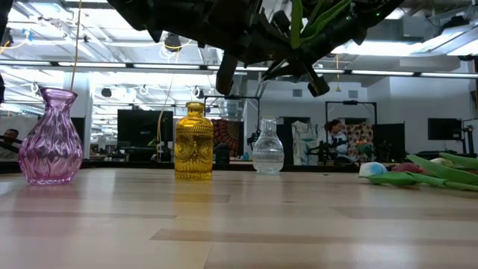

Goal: Sort flowers into vase by color
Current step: Put the red flower into the transparent vase

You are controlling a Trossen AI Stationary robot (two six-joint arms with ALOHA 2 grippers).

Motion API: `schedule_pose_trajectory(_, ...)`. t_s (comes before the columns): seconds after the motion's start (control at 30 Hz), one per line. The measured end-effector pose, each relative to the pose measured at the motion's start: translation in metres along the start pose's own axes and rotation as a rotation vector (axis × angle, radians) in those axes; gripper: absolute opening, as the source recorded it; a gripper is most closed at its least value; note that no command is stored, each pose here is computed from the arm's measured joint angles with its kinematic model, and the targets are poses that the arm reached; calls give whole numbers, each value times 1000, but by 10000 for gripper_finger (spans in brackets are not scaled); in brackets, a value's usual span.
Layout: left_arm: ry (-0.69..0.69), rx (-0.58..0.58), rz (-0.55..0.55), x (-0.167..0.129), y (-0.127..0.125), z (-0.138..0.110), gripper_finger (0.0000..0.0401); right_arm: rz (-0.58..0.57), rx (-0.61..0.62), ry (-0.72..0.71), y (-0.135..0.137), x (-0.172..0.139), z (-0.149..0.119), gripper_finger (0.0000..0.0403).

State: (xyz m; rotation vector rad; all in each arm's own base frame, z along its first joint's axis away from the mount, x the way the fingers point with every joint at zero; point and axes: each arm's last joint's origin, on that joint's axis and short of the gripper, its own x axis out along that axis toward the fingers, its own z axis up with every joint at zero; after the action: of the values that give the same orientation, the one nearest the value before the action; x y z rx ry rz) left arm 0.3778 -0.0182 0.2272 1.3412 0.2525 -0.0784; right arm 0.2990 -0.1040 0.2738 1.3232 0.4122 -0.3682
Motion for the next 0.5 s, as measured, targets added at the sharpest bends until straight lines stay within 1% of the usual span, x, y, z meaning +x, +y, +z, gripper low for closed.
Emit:
schedule_pose_trajectory(0.1,0,-7,-2,0,0,0,1,3,-74,-1,0,0,0,59)
schedule_pose_trajectory(0.23,1,-20,-3,0,0,0,0,25,-169,-12,3,0,1,92)
schedule_pose_trajectory(0.37,-4,-91,-4,0,0,0,0,63,-278,-41,6,-1,4,129)
schedule_pose_trajectory(0.5,-10,-194,-5,0,0,0,0,107,-359,-81,8,-7,15,158)
